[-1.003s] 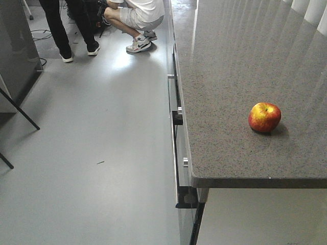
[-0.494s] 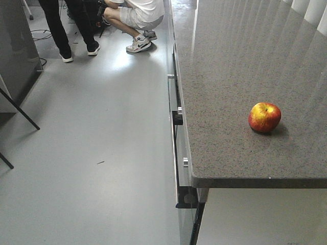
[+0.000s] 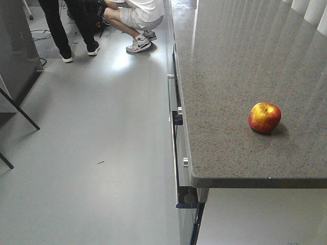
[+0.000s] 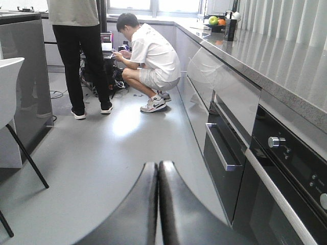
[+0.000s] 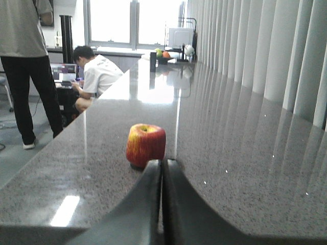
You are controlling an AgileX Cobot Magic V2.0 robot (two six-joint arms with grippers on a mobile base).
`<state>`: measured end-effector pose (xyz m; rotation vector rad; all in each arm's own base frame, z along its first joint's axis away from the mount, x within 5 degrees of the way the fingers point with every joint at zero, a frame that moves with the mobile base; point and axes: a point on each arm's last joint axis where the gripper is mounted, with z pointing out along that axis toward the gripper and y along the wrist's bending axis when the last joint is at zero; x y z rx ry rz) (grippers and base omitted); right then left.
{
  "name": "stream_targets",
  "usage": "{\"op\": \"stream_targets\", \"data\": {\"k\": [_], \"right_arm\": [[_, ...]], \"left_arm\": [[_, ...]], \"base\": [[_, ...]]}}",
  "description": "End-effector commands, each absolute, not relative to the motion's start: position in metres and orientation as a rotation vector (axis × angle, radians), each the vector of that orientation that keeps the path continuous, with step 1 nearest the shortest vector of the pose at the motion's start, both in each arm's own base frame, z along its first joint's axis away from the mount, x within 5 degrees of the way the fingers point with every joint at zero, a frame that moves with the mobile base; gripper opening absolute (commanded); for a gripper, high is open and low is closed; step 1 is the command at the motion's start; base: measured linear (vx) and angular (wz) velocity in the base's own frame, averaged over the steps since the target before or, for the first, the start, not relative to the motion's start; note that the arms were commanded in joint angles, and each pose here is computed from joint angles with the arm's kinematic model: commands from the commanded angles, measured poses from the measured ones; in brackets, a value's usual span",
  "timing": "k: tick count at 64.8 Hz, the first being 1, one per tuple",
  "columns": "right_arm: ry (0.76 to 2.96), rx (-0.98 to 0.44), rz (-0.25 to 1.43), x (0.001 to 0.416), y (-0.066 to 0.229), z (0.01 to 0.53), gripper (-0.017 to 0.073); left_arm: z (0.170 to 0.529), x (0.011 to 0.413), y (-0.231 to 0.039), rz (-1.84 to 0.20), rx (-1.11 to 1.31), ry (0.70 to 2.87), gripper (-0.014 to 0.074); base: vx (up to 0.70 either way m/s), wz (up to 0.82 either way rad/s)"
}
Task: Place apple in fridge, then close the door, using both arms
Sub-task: 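Raise the right gripper and move it toward the apple on the counter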
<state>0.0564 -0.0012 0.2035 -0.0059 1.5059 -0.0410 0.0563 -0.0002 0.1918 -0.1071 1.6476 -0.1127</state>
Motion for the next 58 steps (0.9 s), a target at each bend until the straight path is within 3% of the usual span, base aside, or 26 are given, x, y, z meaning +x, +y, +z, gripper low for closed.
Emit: {"op": "stream_targets", "data": {"k": [1,10,17,29,46,52,58], "right_arm": [[1.364,0.074,0.051,0.054,-0.001,0.217,0.0004],[1.299,0.417,0.425,0.053,-0.004,0.218,0.0004],[1.276,0.510,0.526,0.053,-0.005,0.218,0.0004],[1.354,0.417,0.482,0.047,0.000,0.248,0.0004],[1.454,0.158,0.239,0.043,0.004,0.341,0.0033],[1.529,0.082,0.172,0.054,0.006,0.367,0.0100],[1.592,0.033,0.138,0.068,0.007,0.381,0.0229]], "left_arm": [[0.205,0.055,-0.001,-0.131,-0.101,1.541,-0.0006],[0.205,0.055,-0.001,-0.131,-0.101,1.541,-0.0006],[0.205,0.055,-0.001,-0.131,-0.101,1.541,-0.0006],[0.205,0.055,-0.001,-0.131,-0.101,1.541,-0.0006],[0.205,0.055,-0.001,-0.131,-0.101,1.541,-0.0006],[0.205,0.055,-0.001,-0.131,-0.101,1.541,-0.0006],[0.205,0.055,-0.001,-0.131,-0.101,1.541,-0.0006]], "base": [[0.00,0.00],[0.00,0.00],[0.00,0.00],[0.00,0.00],[0.00,0.00],[0.00,0.00],[0.00,0.00]]}}
